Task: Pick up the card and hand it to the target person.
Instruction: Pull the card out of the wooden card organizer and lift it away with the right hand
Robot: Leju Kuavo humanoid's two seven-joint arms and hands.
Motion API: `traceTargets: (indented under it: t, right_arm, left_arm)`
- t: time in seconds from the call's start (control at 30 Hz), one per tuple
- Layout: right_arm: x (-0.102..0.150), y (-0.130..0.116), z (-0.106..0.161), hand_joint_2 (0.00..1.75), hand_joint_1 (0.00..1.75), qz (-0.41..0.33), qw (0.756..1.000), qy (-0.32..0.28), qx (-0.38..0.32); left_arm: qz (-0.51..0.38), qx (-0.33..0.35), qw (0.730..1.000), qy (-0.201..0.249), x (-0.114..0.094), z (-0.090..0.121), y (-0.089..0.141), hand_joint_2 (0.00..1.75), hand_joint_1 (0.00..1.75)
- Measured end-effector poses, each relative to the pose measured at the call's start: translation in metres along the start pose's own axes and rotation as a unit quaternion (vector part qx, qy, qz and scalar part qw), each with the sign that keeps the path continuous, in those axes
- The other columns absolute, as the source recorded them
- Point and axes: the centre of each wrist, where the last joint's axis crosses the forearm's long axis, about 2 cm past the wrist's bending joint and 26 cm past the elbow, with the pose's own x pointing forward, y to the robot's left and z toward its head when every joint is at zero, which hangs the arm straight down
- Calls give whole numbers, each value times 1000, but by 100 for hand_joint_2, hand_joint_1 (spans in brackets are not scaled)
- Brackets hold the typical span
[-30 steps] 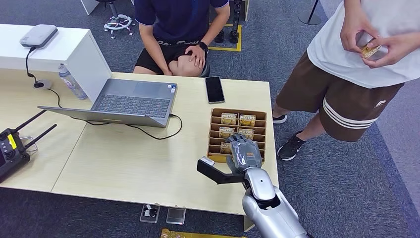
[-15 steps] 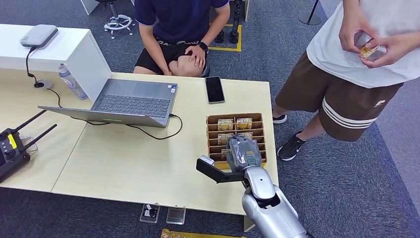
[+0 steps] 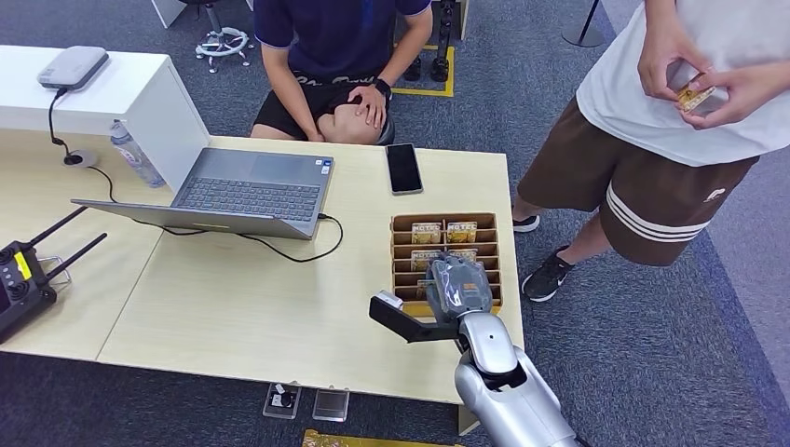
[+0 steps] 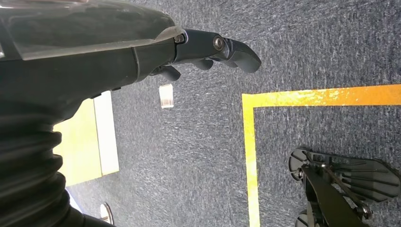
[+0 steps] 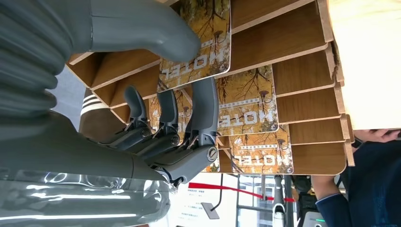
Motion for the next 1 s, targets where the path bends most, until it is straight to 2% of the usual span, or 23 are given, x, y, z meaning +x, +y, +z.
traceTargets:
  t: [0.17, 0.4, 0.5, 0.53, 0.63, 1.0]
  right_arm:
    - [0, -1, -1, 175, 153, -3, 1000, -3, -4]
    - [1, -4, -2, 175, 152, -9, 1000, -3, -11]
    - [1, -6, -2, 175, 152, -11, 1000, -4, -15]
    - [1, -7, -2, 175, 152, -11, 1000, -4, -16]
    - [2, -9, -1, 175, 152, -14, 1000, -3, -20]
    - [-2, -16, 4, 175, 149, -27, 999, 0, -38]
  left_arm:
    - [3, 0, 1000, 0, 0, 0, -1, 175, 0]
    - [4, 0, 1000, 1, -1, 0, -1, 175, 0]
    - [5, -6, 1000, -3, -1, 0, -1, 44, 0]
    - [5, -12, 1000, -6, -1, 0, -1, 44, 0]
    - [7, -35, 999, -15, -1, 0, -2, 175, 0]
    - [9, -50, 998, -24, -1, 0, 1, 175, 0]
